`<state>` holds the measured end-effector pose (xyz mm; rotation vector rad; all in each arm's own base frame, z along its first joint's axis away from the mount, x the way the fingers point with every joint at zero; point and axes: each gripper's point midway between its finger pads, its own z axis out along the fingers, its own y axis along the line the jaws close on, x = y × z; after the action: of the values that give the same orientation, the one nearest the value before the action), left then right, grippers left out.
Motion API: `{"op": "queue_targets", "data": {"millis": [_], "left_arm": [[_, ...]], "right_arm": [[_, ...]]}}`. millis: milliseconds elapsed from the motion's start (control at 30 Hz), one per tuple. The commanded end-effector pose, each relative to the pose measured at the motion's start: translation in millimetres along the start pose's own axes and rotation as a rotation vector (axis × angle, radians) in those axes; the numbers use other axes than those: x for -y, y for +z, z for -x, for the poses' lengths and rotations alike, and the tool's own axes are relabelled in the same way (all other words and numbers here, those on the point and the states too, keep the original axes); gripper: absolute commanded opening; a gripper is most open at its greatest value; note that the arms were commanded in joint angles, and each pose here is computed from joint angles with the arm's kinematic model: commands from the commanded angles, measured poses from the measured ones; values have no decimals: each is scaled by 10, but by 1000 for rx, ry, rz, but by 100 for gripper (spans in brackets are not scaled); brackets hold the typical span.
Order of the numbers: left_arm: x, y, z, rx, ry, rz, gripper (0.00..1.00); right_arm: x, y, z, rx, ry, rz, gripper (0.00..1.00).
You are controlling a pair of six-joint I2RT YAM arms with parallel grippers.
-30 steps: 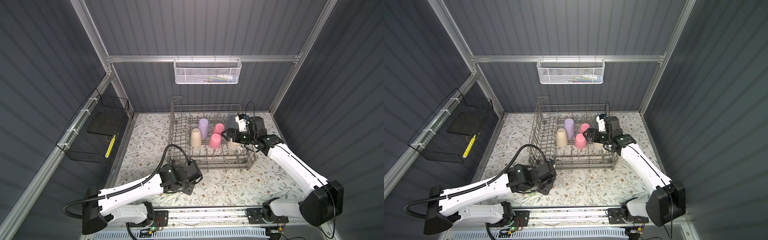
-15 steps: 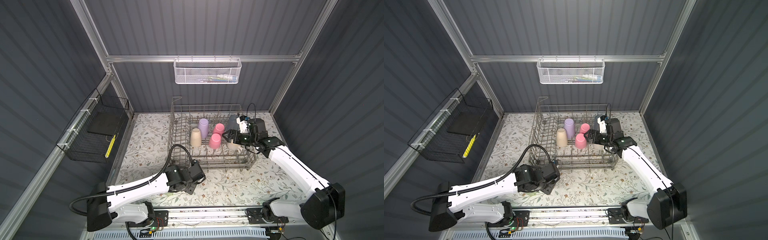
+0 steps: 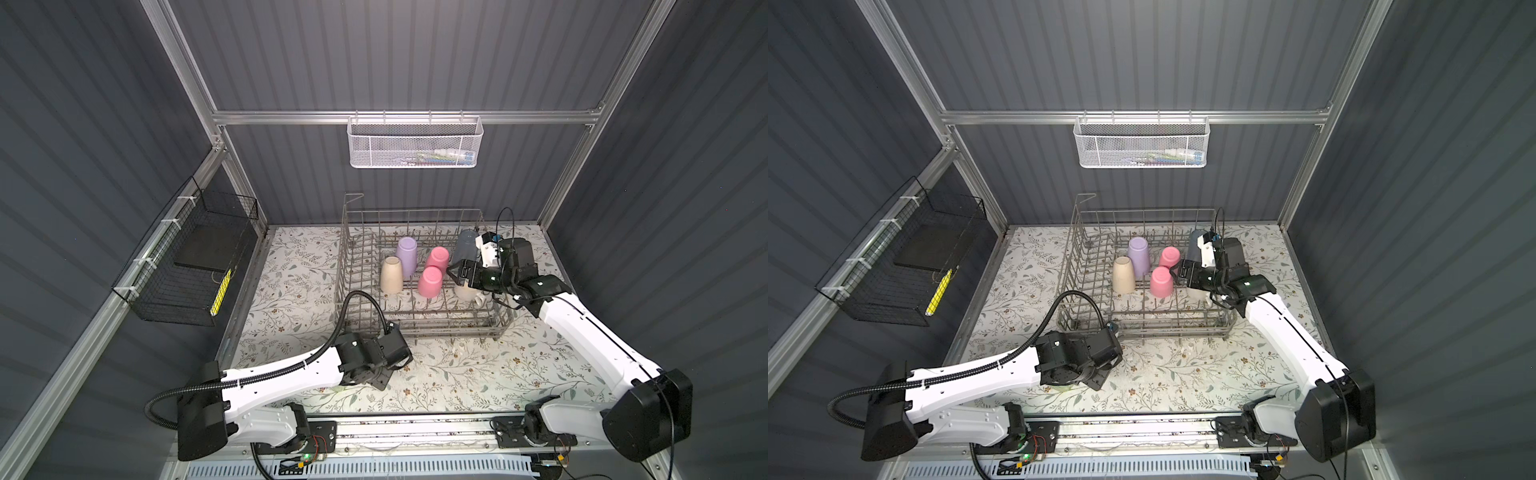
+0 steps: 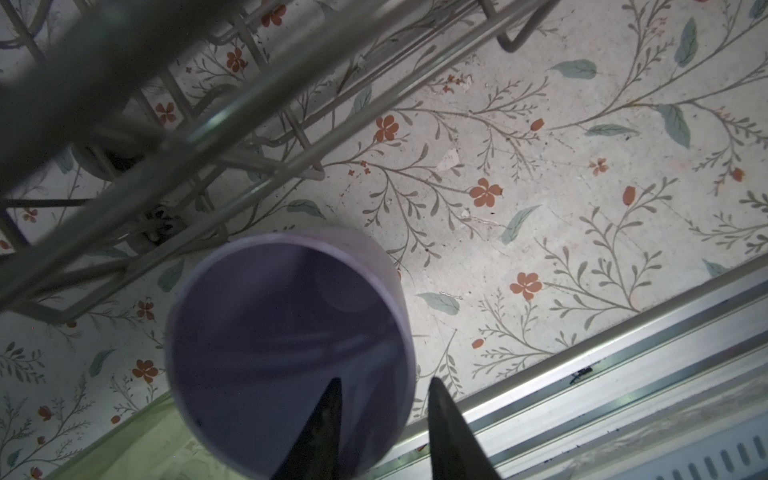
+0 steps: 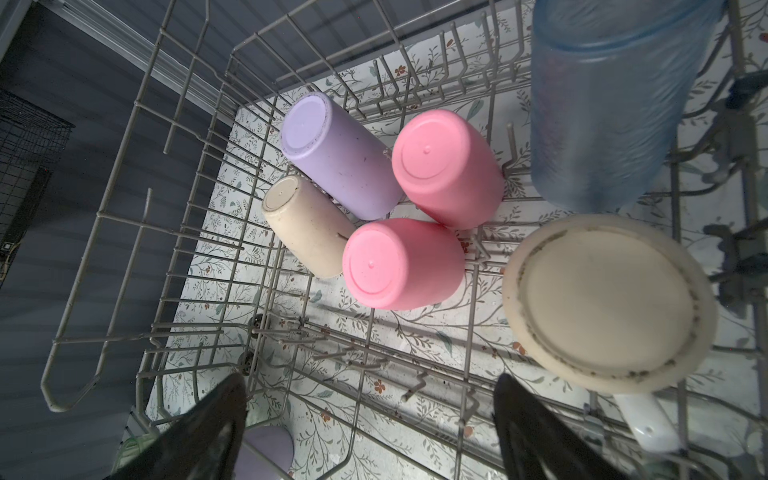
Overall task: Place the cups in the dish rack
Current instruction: 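Lower the left gripper into the lavender cup and grasp its rim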
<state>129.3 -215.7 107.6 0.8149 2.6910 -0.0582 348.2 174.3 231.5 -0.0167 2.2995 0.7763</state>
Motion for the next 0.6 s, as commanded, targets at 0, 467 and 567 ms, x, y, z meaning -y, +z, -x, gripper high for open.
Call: {"op": "queue_targets", "data": {"millis": [0, 467, 567], "left_arm": [[12, 45, -28, -2, 12, 0, 31], [236, -117, 26, 8, 34, -139, 0], [263, -271, 82, 39, 27, -177, 0]], "right_arm": [[-21, -23, 31, 13, 2, 13, 92], [-11, 5, 44, 9, 7, 10, 92], [-12, -3, 46, 11, 6, 10, 92]]}}
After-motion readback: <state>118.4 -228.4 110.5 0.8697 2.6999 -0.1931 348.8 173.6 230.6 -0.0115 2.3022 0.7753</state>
